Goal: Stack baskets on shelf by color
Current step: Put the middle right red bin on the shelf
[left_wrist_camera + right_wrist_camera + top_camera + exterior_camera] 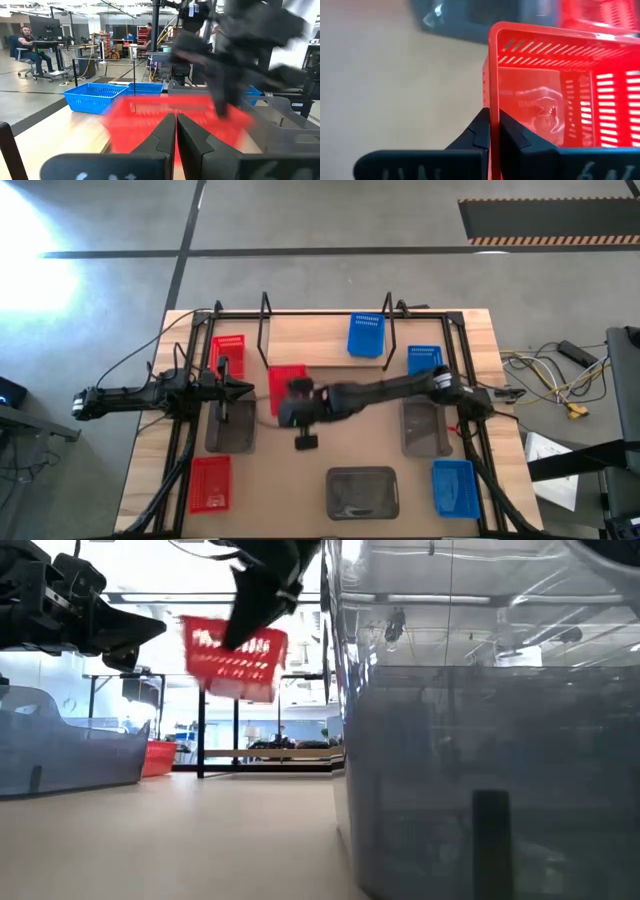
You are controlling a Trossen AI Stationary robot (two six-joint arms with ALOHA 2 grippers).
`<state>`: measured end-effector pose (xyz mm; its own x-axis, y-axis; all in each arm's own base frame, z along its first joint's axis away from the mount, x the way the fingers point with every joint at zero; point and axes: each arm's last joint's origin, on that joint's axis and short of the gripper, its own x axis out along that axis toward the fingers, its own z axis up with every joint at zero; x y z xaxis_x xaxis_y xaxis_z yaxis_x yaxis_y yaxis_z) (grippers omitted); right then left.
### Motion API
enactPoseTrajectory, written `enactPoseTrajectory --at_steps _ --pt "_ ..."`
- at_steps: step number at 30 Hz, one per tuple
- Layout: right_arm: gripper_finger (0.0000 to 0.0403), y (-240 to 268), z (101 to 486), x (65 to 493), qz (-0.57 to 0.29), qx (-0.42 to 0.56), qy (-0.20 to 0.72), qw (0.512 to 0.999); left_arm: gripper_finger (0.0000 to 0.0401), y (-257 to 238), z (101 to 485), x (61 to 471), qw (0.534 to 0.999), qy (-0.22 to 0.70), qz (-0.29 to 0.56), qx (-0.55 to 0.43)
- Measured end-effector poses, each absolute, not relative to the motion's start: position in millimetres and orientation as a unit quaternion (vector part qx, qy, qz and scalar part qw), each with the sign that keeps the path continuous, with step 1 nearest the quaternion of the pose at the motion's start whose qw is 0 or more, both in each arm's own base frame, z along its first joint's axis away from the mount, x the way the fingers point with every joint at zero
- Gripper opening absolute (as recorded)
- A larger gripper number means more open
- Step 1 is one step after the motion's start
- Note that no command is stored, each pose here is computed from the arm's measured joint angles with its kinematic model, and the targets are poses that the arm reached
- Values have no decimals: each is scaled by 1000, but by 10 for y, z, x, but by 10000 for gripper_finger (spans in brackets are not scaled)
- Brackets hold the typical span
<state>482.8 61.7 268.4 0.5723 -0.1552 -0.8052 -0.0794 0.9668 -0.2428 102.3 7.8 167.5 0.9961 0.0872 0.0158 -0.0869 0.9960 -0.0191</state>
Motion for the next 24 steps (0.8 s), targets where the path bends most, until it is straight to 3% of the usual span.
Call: enactPoseTrajectory --at_steps 5,12,24 --pt "9 -69 2803 4701 -74 -114 478 868 0 78 1675 1023 999 -9 44 -9" --pt "9 -939 2427 4493 -129 -85 543 826 0 78 1675 1024 999 -8 44 -9" --pt "9 -1266 2133 4363 -122 -99 569 807 0 78 1675 1024 999 -8 43 -9"
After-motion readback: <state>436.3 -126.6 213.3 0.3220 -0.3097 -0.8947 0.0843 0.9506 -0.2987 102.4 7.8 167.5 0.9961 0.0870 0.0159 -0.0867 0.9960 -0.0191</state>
